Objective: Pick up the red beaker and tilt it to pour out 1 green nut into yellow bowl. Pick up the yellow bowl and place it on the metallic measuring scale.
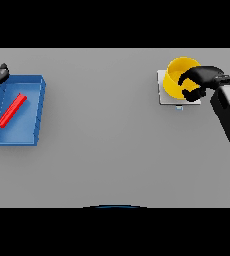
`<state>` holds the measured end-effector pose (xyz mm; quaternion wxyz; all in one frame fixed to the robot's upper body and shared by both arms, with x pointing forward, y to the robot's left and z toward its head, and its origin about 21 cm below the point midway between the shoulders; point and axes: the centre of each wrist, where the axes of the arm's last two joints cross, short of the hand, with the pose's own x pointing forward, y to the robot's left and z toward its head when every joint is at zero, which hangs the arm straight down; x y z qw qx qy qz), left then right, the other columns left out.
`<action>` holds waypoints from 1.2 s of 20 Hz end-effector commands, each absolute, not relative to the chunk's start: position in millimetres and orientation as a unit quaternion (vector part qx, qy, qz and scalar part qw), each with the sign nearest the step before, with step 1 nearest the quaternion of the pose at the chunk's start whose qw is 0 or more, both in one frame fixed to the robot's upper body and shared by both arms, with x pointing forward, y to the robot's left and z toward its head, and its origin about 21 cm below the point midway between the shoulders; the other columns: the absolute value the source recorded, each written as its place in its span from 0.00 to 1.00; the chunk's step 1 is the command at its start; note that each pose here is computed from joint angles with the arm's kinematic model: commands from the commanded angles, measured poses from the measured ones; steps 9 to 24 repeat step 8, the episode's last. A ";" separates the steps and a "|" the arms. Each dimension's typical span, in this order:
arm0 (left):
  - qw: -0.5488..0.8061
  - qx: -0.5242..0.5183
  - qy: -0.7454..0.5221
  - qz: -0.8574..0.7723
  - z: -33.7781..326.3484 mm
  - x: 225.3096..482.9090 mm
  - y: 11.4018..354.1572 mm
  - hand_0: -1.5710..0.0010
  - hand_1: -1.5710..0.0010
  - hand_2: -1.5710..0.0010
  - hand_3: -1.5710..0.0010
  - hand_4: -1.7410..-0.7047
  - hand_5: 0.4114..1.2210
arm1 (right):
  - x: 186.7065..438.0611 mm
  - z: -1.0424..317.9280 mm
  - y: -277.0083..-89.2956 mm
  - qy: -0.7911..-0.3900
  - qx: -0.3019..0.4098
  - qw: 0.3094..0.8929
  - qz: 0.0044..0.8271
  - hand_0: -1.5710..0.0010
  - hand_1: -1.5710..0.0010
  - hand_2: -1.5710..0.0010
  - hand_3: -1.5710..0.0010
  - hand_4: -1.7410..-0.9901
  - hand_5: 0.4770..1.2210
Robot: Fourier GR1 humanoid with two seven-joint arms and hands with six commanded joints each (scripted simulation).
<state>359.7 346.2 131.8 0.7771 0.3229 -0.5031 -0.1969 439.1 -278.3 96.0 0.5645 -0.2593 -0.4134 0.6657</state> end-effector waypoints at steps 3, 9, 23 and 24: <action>0.779 0.321 -0.501 -0.198 134.1 360.5 340.1 1.00 1.00 1.00 1.00 0.85 0.45 | 439.4 95.3 -280.0 -0.408 -0.263 0.558 0.673 0.90 0.93 0.88 0.75 0.38 0.46; 0.777 0.326 -0.502 -0.193 137.1 357.3 337.4 1.00 1.00 1.00 1.00 0.86 0.44 | 436.6 92.4 -281.1 -0.409 -0.259 0.551 0.680 0.97 0.98 0.96 0.83 0.44 0.43; 0.777 0.326 -0.502 -0.193 137.1 357.3 337.4 1.00 1.00 1.00 1.00 0.86 0.44 | 436.6 92.4 -281.1 -0.409 -0.259 0.551 0.680 0.97 0.98 0.96 0.83 0.44 0.43; 0.777 0.326 -0.502 -0.193 137.1 357.3 337.4 1.00 1.00 1.00 1.00 0.86 0.44 | 436.6 92.4 -281.1 -0.409 -0.259 0.551 0.680 0.97 0.98 0.96 0.83 0.44 0.43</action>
